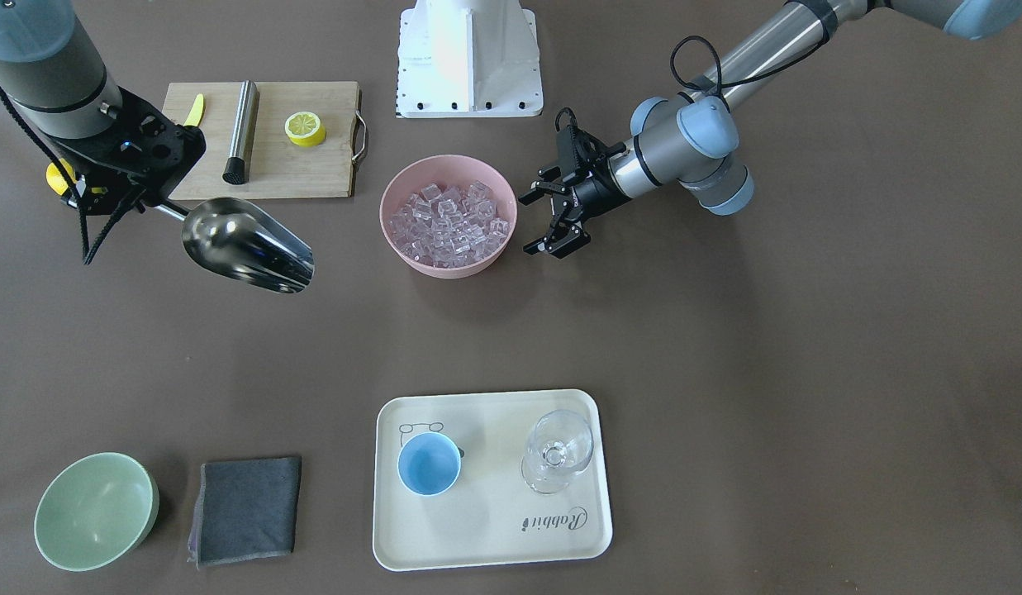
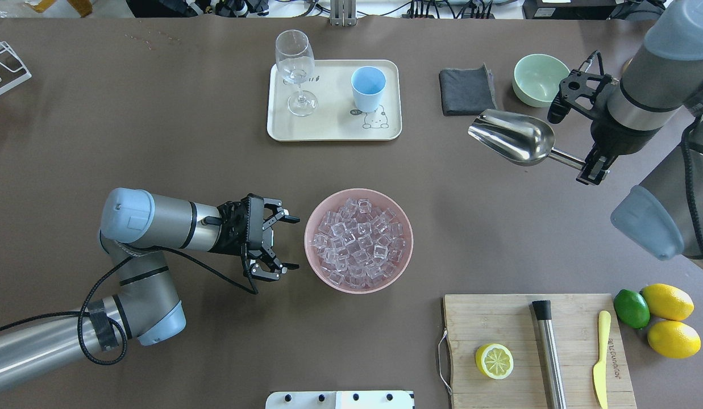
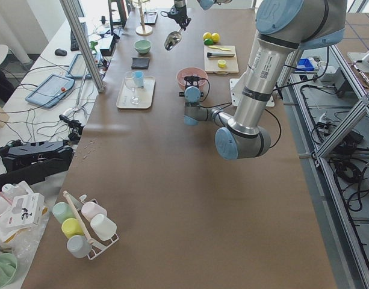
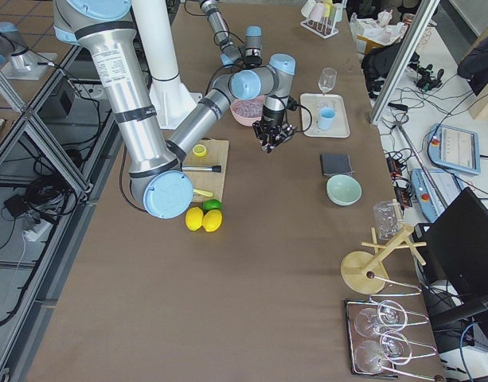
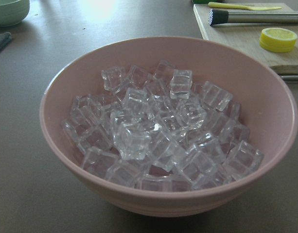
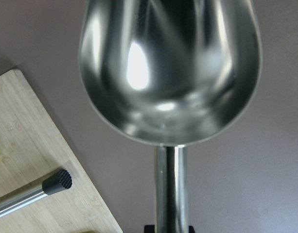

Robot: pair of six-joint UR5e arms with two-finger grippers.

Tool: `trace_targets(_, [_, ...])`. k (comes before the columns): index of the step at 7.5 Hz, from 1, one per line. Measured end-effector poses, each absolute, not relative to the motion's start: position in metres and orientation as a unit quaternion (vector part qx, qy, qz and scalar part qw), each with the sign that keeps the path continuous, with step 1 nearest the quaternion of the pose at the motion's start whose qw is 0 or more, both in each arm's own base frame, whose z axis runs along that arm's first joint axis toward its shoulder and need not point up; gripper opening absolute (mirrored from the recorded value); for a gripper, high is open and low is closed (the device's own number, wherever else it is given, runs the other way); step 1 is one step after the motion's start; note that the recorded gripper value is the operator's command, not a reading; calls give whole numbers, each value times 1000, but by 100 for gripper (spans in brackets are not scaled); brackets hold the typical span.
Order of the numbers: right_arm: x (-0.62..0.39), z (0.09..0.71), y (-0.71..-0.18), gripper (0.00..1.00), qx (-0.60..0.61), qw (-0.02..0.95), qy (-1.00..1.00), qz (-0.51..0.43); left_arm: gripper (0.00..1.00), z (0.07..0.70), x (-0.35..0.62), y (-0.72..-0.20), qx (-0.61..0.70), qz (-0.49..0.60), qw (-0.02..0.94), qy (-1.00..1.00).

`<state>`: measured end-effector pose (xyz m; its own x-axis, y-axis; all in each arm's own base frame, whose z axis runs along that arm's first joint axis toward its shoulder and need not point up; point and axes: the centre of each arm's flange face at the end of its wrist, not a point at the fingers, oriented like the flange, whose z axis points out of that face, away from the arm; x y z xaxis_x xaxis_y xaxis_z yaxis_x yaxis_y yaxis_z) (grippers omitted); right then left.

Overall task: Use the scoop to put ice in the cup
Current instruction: 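Lift the scoop with the right gripper and bring it to the bowl, then push the scoop down into the ice cubes with the right gripper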

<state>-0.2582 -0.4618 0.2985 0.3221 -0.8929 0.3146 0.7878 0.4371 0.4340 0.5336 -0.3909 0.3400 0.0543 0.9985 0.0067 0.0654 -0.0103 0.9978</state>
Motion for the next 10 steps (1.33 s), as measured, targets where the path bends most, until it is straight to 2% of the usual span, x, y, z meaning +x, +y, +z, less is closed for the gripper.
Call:
trace_targets(7, [-316,223,-395,0,1,777,-217,-591,97,335,541,-386,532,471,488,507])
trace_targets(10, [-368,207,-387,0,-73,782,-205,-584,97,334,541,-386,533,469,488,508])
